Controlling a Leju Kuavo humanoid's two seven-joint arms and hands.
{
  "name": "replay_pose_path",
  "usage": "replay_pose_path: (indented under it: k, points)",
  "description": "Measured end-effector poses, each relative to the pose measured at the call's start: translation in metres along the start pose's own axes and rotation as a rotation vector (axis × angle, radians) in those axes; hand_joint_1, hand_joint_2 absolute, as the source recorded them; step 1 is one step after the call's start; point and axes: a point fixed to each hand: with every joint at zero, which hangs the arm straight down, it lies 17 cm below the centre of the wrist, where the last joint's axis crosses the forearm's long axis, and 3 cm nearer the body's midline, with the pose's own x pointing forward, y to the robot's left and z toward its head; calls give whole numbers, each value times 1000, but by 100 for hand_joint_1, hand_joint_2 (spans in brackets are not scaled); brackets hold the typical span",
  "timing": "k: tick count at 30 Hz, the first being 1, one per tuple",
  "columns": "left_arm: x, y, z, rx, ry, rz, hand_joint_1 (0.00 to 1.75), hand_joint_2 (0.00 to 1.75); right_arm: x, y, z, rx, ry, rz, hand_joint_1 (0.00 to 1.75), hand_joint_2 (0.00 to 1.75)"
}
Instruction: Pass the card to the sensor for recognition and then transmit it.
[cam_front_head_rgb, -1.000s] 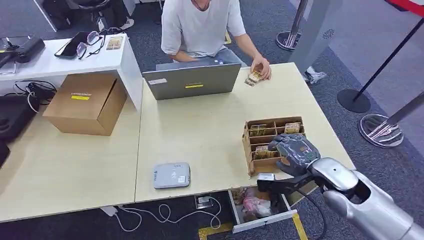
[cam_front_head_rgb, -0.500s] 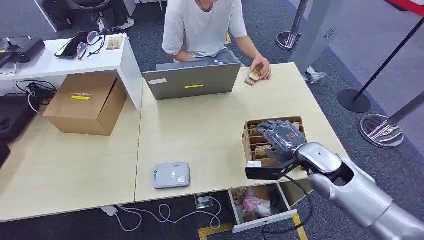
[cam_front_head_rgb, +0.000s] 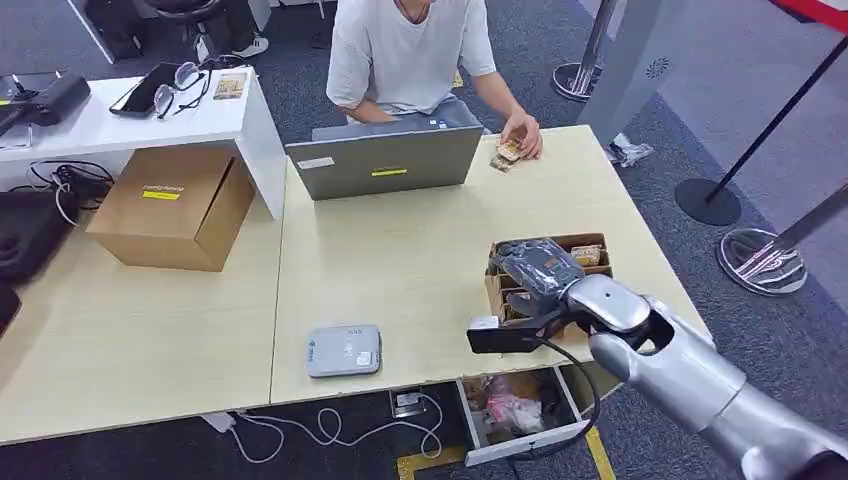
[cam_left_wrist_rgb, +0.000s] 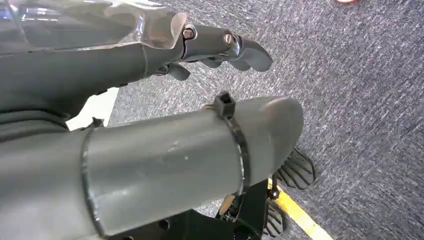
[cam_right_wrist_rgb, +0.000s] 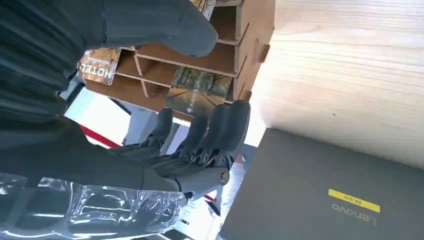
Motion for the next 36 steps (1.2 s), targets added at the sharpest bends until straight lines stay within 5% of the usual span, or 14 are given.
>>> replay_pose_path:
  k: [27,36]
  points:
    - [2,2,-1,-3,-15,-3,0,0,-44,49,41,53,118,-37,91,175]
    - [4,2,-1,-6,-22,-12,0,0,-48,56,53,56,131,-43,108,175]
